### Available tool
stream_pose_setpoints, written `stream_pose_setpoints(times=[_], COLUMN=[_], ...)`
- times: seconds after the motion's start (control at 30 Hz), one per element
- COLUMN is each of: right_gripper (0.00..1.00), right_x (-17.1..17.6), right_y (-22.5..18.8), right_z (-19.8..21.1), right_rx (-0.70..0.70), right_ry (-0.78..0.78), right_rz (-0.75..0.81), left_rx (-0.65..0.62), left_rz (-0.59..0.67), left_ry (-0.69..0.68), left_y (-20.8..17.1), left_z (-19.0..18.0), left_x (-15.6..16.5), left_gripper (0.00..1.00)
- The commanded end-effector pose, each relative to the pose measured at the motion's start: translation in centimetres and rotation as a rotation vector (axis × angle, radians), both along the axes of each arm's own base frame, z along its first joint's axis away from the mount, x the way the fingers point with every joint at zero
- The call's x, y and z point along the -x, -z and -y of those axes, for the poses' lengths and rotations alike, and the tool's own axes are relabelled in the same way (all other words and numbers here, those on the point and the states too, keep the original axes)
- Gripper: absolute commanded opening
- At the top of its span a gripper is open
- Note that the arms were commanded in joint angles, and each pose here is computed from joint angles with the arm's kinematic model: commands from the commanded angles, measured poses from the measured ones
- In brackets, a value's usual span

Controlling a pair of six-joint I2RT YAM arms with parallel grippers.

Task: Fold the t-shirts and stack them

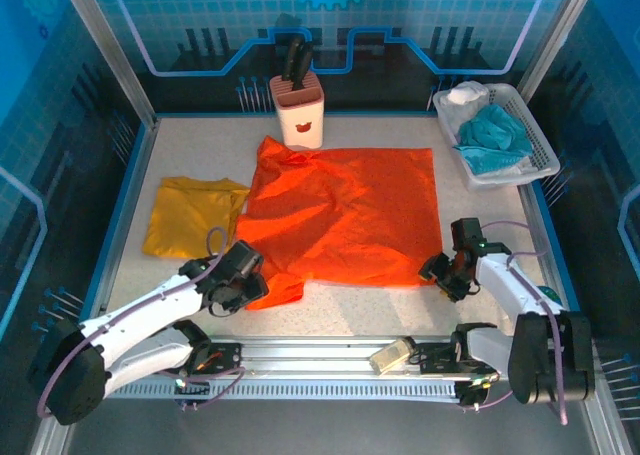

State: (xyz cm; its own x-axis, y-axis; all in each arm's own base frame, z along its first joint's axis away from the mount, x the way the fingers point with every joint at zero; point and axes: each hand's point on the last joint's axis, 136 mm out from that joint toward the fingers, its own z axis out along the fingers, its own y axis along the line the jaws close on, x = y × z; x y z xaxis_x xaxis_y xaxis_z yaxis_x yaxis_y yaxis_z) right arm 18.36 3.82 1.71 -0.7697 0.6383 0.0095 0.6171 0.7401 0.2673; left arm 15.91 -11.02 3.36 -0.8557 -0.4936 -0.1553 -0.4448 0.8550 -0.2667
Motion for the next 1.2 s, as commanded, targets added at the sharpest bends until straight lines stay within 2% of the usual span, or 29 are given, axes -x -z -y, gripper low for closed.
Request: stream_pose_setpoints(times=[0.0, 0.17, 0.37, 0.6, 0.77, 0.93, 1.17], right_gripper=[0.60, 0.55, 0.45, 0.40, 0.41, 0.41, 0.40], right_x=[-1.1, -1.8, -2.0, -3.1, -3.3, -3.3, -3.4], right_y=[0.7, 1.1, 1.2, 1.1, 0.8, 0.3, 0.5], right_z=[0.3, 0.2, 0.3, 0.5, 0.7, 1.1, 1.2], right_rx=[0.000, -0.008, 0.003, 0.018, 0.032, 0.059, 0.065], right_ry=[0.038, 0.034, 0.021, 0.004, -0.016, -0.031, -0.042], right_rz=[0.027, 0.034, 0.052, 0.071, 0.067, 0.078, 0.078], left_rx=[-0.022, -0.058, -0.096, -0.091, -0.031, -0.048, -0.042], left_rz=[0.033, -0.037, -0.101, -0.122, -0.143, -0.186, -0.179], left_ry=[0.029, 0.059, 0.068, 0.106, 0.129, 0.153, 0.154], left_y=[0.3, 0.9, -0.5, -0.7, 0.4, 1.6, 2.4], left_z=[0.1, -0.2, -1.4, -0.7, 1.0, 1.4, 1.7], left_x=[-0.9, 0.3, 2.0, 1.6, 1.2, 1.1, 0.8], left_gripper=[0.48, 0.48, 0.57, 0.57, 0.49, 0.43, 0.31])
